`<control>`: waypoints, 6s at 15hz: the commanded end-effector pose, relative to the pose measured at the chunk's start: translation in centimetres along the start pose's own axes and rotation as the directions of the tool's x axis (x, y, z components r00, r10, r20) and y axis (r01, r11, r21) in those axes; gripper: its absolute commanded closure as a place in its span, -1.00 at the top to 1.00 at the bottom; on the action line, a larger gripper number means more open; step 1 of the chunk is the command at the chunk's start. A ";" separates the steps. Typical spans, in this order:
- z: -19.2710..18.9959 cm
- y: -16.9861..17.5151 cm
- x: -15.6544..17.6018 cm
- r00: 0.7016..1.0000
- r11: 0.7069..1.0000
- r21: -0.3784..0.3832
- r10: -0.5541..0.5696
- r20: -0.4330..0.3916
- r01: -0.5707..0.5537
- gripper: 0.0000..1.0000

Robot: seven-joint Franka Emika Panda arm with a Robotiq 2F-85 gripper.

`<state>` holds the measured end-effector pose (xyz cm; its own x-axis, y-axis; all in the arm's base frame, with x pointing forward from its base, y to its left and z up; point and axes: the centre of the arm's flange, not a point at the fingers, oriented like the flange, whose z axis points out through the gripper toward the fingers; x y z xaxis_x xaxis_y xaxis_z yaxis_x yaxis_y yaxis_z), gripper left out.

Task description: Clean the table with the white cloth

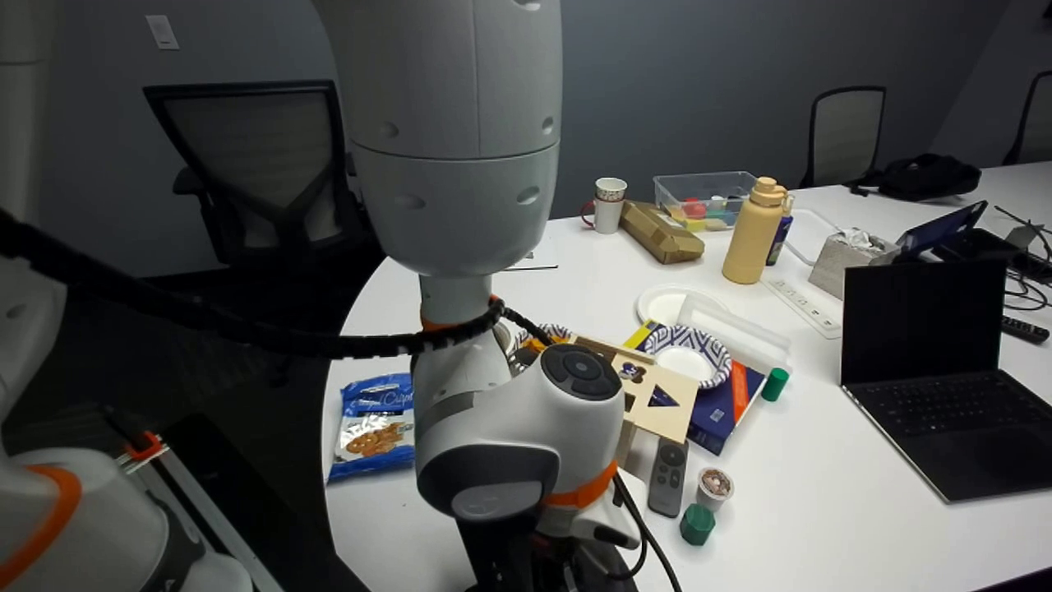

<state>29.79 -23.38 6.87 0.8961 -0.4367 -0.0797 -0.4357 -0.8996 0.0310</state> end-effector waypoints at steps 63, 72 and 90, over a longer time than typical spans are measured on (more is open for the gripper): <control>0.3 -7.4 0.0 0.971 0.971 0.006 -0.238 0.016 0.238 -0.95; 0.9 -3.2 3.1 0.986 0.984 -0.063 -0.167 -0.019 0.165 -0.95; -3.4 -4.6 -0.1 0.982 0.987 0.031 -0.153 -0.110 0.158 -0.95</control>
<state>32.12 -18.20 9.03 0.9615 -0.2739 -0.0220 -0.2741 -0.9617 -0.0049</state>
